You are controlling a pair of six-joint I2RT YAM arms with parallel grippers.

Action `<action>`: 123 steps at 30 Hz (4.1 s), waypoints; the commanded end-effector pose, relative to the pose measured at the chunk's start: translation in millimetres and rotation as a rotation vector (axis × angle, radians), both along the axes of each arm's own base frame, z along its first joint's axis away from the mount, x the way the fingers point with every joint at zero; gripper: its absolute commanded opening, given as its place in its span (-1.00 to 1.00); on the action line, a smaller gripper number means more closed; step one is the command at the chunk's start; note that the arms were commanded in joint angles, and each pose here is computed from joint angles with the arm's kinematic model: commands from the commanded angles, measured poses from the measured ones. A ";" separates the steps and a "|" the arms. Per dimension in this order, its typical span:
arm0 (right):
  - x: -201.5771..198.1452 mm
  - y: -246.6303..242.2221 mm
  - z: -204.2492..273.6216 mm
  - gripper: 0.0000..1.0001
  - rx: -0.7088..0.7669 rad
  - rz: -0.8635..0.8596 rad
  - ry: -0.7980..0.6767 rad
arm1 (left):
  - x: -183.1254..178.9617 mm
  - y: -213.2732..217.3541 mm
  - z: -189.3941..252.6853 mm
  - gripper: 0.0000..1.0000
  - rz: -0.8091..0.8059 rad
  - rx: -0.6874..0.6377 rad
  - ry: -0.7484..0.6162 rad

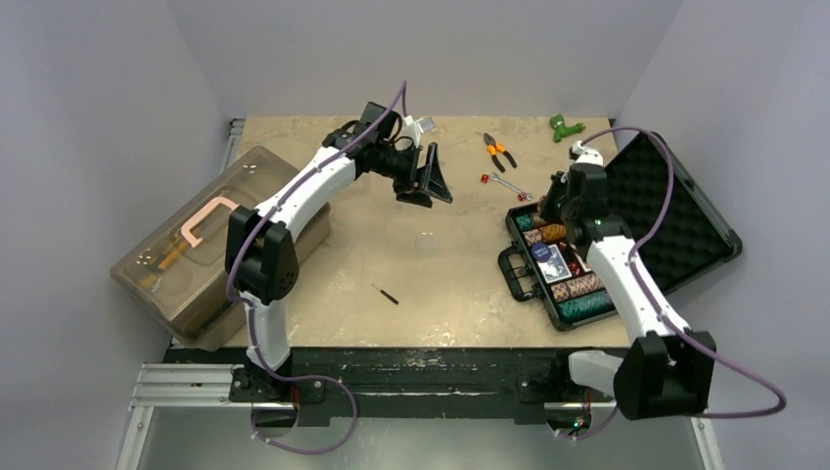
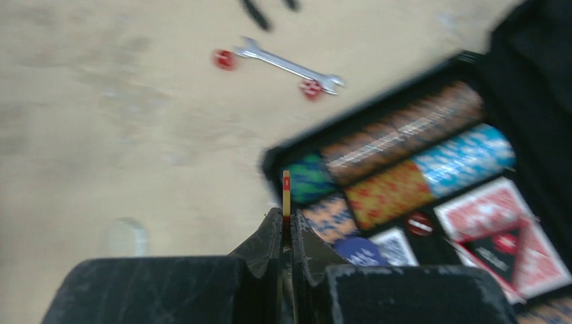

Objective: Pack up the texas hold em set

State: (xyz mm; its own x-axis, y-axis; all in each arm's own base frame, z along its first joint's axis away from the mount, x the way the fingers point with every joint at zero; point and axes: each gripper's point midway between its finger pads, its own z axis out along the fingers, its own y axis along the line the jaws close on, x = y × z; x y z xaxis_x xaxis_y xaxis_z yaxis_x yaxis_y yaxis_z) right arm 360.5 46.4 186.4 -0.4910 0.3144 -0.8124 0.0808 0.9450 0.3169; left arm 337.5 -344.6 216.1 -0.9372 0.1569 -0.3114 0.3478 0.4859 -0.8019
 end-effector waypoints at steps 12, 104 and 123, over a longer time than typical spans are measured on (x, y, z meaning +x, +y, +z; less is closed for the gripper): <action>-9.3 -45.5 -45.2 -1.00 -0.592 -0.001 0.530 | -4.5 2.7 15.9 0.46 -0.007 0.001 -0.050; 3.4 -27.3 -38.6 -0.40 -0.596 -0.028 0.439 | 1.8 8.0 14.3 0.46 0.001 -0.012 -0.030; -30.3 24.8 4.7 0.98 -0.150 0.008 0.191 | 18.0 35.4 -94.4 0.51 0.202 0.688 -0.173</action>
